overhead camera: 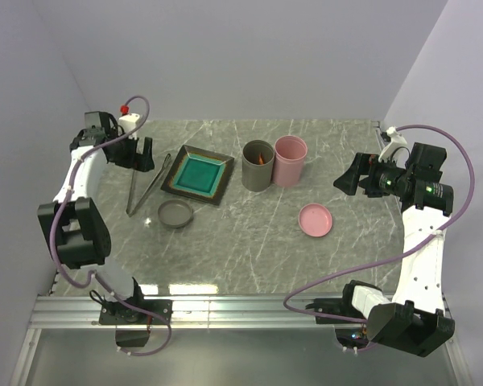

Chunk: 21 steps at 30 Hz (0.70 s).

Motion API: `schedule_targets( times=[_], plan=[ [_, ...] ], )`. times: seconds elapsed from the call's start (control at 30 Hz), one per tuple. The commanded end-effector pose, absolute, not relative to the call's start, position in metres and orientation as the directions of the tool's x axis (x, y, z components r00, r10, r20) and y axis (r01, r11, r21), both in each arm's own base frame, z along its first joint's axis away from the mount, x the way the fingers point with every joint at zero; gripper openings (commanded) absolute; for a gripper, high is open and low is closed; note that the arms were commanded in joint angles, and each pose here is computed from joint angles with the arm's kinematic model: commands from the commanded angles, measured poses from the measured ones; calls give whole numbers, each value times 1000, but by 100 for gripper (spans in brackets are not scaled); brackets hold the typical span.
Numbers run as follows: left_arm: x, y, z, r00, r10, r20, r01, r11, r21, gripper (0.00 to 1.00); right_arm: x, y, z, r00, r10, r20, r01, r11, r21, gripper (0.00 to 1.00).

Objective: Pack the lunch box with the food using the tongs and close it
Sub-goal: Put down the clamp

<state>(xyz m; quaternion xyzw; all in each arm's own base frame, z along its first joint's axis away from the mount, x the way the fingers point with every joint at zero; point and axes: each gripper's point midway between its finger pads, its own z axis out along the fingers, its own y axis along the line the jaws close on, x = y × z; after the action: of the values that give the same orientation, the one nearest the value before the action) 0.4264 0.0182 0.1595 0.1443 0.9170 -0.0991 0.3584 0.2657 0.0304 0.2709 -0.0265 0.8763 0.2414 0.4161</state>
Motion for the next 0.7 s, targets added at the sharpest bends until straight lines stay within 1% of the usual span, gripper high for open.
schedule_targets(
  times=[0.0,0.03,0.07,0.13,0.2,0.23,0.27,0.33,0.4,0.57,0.67],
  plan=[
    [392,-16,194,-601,342,-723,567,819,-84,99,263,31,284,-616,130,-777,-282,885,371,100],
    [383,-18,192,-554,423,-717,642,766,-44,98,262,32,284,-615,124,-779,-290,883,370,100],
    [363,-25,183,-569,449,-688,683,725,-92,97,262,32,284,-616,123,-778,-290,883,370,100],
    [350,-25,177,-499,540,-677,758,651,-39,96,262,33,283,-619,121,-776,-297,879,373,100],
    [327,-27,163,-470,597,-650,806,590,-41,93,262,33,283,-619,118,-776,-302,877,374,100],
    [322,-26,159,-378,662,-647,861,508,16,92,262,34,283,-617,116,-778,-307,875,374,100],
    [310,-28,148,-357,684,-636,884,468,8,90,262,35,283,-618,114,-778,-310,874,375,100],
    [302,-30,146,-256,723,-642,919,387,69,88,260,37,282,-620,109,-777,-321,869,377,100],
    [295,-34,141,-200,735,-648,938,335,91,87,259,39,282,-623,102,-776,-331,864,379,100],
    [285,-42,136,-178,718,-673,956,289,54,84,255,50,279,-609,16,-793,-388,867,315,100],
    [275,-44,128,-109,742,-662,976,206,71,84,256,57,278,-608,-20,-794,-409,865,291,100]
  ],
)
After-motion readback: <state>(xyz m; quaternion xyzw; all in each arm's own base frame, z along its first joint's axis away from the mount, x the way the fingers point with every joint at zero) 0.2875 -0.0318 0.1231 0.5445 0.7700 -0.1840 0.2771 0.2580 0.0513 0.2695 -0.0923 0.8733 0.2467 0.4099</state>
